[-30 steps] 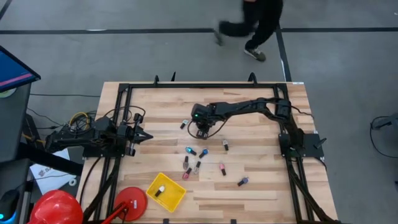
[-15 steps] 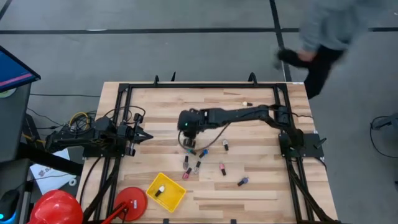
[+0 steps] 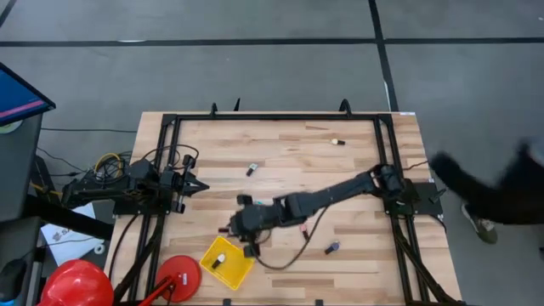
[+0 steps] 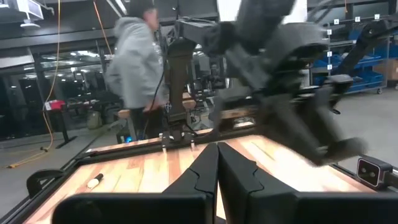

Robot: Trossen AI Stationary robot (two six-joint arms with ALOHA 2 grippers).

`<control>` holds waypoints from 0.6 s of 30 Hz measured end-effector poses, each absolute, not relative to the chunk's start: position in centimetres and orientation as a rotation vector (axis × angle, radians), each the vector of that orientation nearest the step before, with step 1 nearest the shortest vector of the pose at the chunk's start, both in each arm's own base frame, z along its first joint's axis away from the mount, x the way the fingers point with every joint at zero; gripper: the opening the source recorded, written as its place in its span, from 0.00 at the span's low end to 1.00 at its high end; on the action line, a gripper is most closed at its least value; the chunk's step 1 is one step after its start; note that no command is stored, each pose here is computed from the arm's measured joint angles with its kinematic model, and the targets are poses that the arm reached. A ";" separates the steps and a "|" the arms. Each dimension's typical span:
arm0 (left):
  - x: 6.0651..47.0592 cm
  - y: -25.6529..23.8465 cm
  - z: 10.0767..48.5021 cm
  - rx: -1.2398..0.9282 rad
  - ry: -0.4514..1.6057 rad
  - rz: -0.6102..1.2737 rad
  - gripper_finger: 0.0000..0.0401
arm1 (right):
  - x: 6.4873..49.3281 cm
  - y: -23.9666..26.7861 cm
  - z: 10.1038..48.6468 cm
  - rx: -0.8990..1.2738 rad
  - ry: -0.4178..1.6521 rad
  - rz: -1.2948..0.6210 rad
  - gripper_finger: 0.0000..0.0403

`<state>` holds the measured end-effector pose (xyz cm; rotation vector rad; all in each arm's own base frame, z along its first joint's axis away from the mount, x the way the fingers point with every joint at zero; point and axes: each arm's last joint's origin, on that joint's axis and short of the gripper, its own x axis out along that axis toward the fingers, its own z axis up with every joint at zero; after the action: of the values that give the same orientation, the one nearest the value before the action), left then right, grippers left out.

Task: Pick & Place Nail Polish
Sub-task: Put the top transparent nail polish into the yellow basket

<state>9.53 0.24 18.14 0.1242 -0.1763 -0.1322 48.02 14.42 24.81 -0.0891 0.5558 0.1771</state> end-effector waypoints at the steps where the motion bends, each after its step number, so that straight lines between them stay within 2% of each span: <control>1: 9.5 0.2 18.1 0.124 -0.176 -0.132 0.00 | 48.0 15.1 24.7 -0.090 0.539 0.190 0.25; 8: 9.5 0.2 18.1 0.124 -0.177 -0.132 0.00 | 49.1 18.8 22.0 -0.078 0.419 0.249 0.26; 18: 9.5 0.2 18.1 0.124 -0.177 -0.132 0.00 | 49.5 20.7 17.3 -0.069 0.465 0.278 0.26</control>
<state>9.53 0.24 18.15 0.1242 -0.1765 -0.1320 49.55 20.73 17.30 -0.0691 0.4654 0.2784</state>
